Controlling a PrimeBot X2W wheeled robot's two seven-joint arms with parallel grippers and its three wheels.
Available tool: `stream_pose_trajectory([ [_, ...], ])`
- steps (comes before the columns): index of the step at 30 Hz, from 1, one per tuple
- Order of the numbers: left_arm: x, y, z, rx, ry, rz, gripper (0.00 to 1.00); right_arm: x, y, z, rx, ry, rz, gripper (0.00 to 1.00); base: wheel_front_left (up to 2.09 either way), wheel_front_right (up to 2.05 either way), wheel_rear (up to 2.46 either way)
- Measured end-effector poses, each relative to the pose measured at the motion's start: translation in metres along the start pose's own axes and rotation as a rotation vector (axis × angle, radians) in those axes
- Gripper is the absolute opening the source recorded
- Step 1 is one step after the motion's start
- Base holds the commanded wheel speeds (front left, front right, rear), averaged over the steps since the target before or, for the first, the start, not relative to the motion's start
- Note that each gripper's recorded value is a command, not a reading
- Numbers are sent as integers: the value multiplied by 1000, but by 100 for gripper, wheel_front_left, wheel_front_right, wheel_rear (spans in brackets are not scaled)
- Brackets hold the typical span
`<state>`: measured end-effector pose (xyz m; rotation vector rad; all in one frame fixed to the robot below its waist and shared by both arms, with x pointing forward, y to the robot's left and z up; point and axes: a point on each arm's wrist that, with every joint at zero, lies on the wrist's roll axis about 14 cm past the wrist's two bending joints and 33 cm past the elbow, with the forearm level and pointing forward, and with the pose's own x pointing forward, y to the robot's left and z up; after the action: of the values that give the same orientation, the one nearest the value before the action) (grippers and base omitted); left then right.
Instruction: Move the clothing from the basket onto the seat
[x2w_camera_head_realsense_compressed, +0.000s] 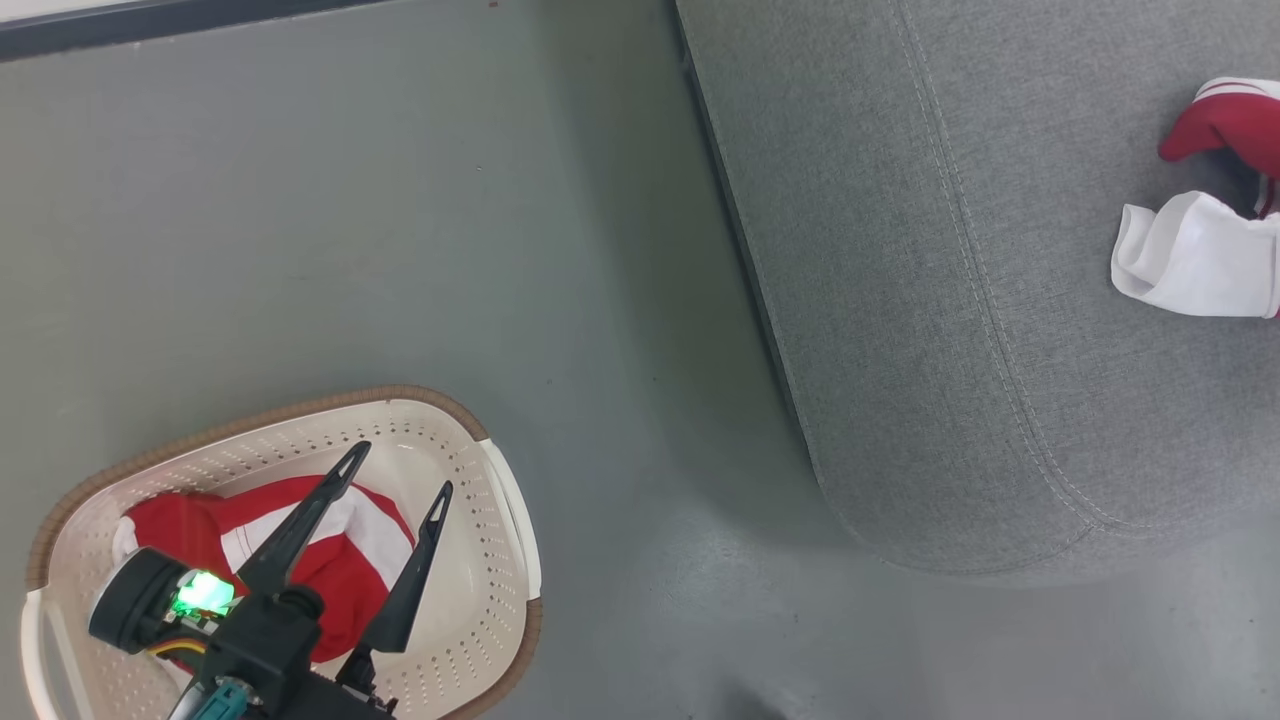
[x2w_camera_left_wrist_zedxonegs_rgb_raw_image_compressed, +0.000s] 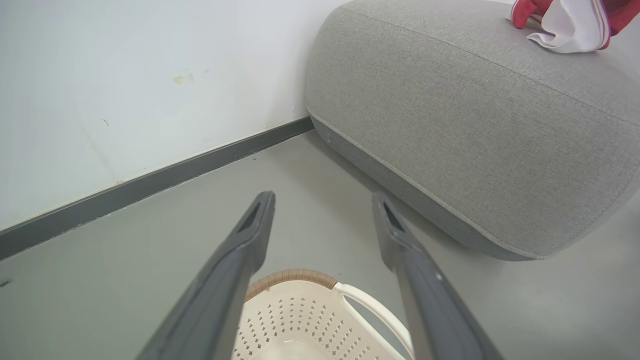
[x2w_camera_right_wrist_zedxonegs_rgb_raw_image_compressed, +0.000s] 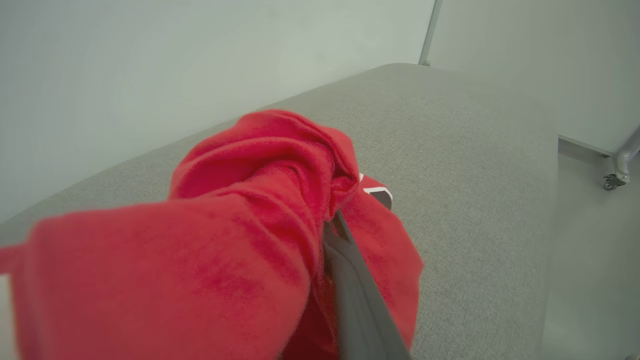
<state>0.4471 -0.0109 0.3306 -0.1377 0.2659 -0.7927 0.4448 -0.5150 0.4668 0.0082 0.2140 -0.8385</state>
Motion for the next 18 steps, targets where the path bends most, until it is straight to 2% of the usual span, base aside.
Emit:
stream_pose_trajectory([
  [1,0,0,0,0,-1,0,100,0,-1,-1,1,7,-2,100,0,0,0],
  [10,0,-3,6,-3,-9,4,100,0,5,-1,-48,48,30,100,0,0,0],
  [18,0,-10,17,-11,-29,9,100,-13,3,-27,-168,206,85,100,0,0,0],
])
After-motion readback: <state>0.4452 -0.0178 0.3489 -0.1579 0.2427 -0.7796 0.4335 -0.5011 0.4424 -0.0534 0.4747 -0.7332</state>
